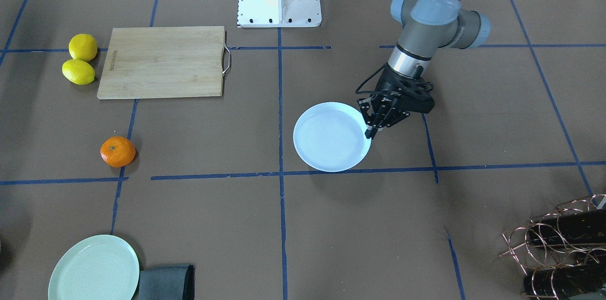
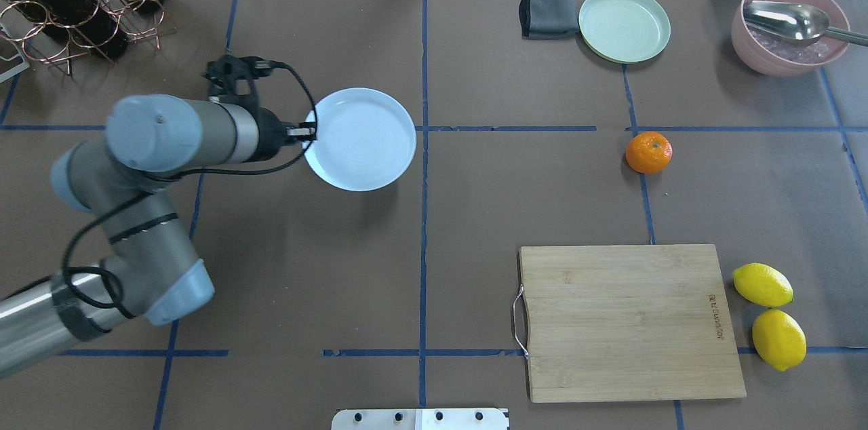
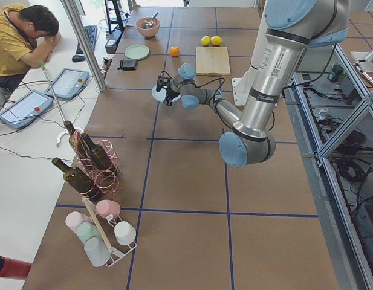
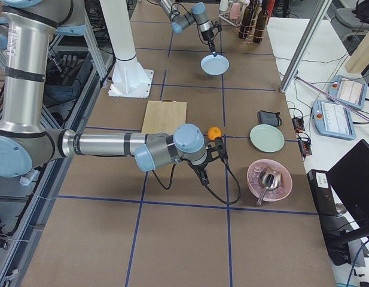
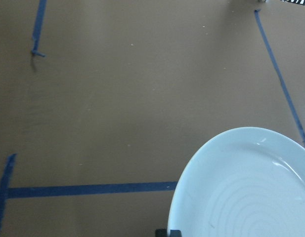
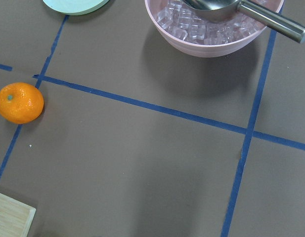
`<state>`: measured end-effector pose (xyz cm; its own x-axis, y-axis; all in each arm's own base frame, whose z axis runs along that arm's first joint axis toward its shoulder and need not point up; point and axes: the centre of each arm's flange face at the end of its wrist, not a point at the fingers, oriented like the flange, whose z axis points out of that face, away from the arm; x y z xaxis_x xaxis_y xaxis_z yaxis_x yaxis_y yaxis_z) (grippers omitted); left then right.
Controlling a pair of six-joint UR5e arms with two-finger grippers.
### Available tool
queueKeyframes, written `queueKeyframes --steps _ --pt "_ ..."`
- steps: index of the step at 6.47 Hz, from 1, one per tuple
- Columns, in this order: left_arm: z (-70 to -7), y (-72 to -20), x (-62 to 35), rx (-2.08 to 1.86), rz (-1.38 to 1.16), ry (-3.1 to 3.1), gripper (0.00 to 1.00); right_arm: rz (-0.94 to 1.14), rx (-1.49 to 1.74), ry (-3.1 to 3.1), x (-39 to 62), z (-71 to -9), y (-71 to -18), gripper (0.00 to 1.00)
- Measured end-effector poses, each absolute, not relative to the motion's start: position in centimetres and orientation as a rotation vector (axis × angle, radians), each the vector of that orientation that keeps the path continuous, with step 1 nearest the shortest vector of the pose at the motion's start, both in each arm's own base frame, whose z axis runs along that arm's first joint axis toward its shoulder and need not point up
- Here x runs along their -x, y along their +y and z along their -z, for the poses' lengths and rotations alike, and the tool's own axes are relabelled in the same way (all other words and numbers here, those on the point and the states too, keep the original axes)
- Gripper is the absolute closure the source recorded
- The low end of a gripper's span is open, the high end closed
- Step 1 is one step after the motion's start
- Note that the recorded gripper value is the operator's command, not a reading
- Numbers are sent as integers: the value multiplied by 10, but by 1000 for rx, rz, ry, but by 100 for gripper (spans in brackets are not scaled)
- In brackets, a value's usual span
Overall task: Pick orange to plate
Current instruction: 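Push the white plate with the left gripper toward the table center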
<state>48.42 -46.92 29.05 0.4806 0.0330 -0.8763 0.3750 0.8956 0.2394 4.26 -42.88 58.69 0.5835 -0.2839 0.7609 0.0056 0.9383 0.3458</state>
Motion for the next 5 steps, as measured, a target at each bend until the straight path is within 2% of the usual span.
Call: queueKeyframes --steps 1,3,4,5 --pt "-270 -452 -538 -414 235 1057 100 171 -322 -937 -43 -588 -429 0" --pt "-266 -427 -584 -396 233 1047 100 168 -319 -937 -43 -589 -429 0" --pt "-267 -424 -589 -398 230 1043 45 167 -318 -937 -43 -589 -428 0" --pt "-267 -423 -589 -400 228 1044 0 166 -317 -937 -43 -589 -428 0"
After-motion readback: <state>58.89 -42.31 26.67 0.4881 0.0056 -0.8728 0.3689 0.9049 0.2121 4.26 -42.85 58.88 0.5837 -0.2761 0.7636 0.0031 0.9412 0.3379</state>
